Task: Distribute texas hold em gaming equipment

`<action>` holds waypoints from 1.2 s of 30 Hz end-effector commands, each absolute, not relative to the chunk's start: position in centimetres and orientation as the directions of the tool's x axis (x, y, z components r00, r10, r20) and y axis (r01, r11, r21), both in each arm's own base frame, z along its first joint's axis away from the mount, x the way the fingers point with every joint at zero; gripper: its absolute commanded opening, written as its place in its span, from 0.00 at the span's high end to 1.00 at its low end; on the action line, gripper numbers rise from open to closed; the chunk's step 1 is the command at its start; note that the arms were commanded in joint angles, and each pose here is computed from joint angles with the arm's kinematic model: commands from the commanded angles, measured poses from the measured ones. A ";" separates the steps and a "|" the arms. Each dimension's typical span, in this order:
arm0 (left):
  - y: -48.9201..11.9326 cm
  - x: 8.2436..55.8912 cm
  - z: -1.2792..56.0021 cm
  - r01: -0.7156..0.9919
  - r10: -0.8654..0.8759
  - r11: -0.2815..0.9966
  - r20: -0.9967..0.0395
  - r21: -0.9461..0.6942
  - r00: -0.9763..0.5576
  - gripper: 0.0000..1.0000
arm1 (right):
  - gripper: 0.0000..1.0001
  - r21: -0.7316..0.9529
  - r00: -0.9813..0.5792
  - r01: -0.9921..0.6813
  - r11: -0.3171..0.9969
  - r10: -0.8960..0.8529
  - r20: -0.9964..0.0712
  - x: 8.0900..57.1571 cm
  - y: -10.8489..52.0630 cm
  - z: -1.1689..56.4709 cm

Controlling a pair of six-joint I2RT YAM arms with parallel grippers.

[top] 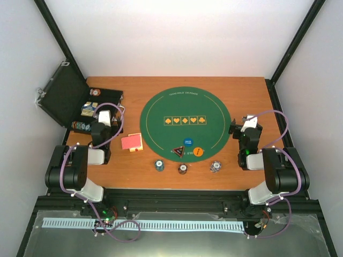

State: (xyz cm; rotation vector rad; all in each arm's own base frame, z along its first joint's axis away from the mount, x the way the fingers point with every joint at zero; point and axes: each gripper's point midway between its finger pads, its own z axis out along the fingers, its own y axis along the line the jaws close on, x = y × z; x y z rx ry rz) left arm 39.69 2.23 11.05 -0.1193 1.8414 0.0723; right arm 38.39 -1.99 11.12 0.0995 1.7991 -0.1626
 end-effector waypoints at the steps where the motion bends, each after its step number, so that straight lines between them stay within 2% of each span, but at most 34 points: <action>1: 2.3 40.3 12.3 -0.119 -0.056 0.992 -0.972 -0.029 -0.229 0.00 | 0.00 -0.049 -0.183 0.168 0.984 -0.018 -0.983 38.7 -2.3 12.4; 7: 2.3 40.4 12.3 -0.118 -0.056 0.993 -0.972 -0.029 -0.230 0.00 | 0.00 -0.045 -0.181 0.168 0.985 -0.014 -0.983 38.7 -2.4 12.4; 9: 2.0 40.6 12.6 -0.097 -0.052 0.995 -0.970 -0.029 -0.239 0.00 | 0.00 -0.033 -0.176 0.224 0.974 0.007 -0.984 38.6 -3.3 13.0; 11: 1.6 42.5 15.1 -0.064 -0.038 0.998 -0.953 -0.020 -0.299 0.00 | 0.00 -0.013 -0.185 0.255 0.967 0.036 -0.982 38.6 -4.0 13.8; 12: 0.9 42.7 14.1 -0.016 -0.005 1.000 -0.905 0.001 -0.426 0.00 | 0.00 -0.006 -0.194 0.305 0.952 0.056 -0.979 38.6 -4.9 14.4; 15: 0.6 43.5 16.2 0.035 0.017 0.999 -0.851 -0.002 -0.525 0.00 | 0.00 0.066 -0.150 0.370 0.927 0.129 -0.980 38.0 -6.1 17.4; 17: 0.6 43.1 18.7 0.063 -0.027 0.995 -0.847 -0.071 -0.530 0.00 | 0.00 0.102 -0.149 0.403 0.909 0.175 -0.973 37.9 -6.8 20.0; 19: 0.5 42.3 20.8 0.093 -0.027 0.991 -0.844 -0.091 -0.536 0.00 | 0.00 0.052 -0.238 0.424 0.904 0.167 -0.957 38.6 -7.1 21.4; 21: 0.0 41.2 22.7 0.129 -0.002 0.988 -0.838 -0.086 -0.546 0.00 | 0.00 0.163 -0.191 0.630 0.760 0.354 -0.915 37.9 -9.9 21.6; 22: -0.3 40.6 23.5 0.150 0.012 0.985 -0.832 -0.086 -0.555 0.00 | 0.00 0.171 -0.260 0.637 0.752 0.419 -0.870 37.7 -10.0 20.6; 24: -1.1 39.1 24.5 0.203 0.033 0.974 -0.815 -0.105 -0.578 0.00 | 0.00 0.258 -0.347 0.522 0.813 0.478 -0.807 38.7 -8.3 20.7; 28: -1.9 36.9 25.3 0.243 0.054 0.961 -0.772 -0.131 -0.633 0.00 | 0.00 0.401 -0.434 0.249 0.882 0.472 -0.768 38.8 -1.9 21.7; 31: -2.4 35.5 25.6 0.254 0.056 0.955 -0.747 -0.154 -0.663 0.00 | 0.00 0.291 -0.528 0.100 0.952 0.299 -0.795 37.7 4.8 22.0; 36: -2.8 34.0 24.9 0.270 0.073 0.949 -0.718 -0.165 -0.693 0.00 | 0.00 0.269 -0.650 -0.109 0.957 0.136 -0.748 34.7 14.0 19.5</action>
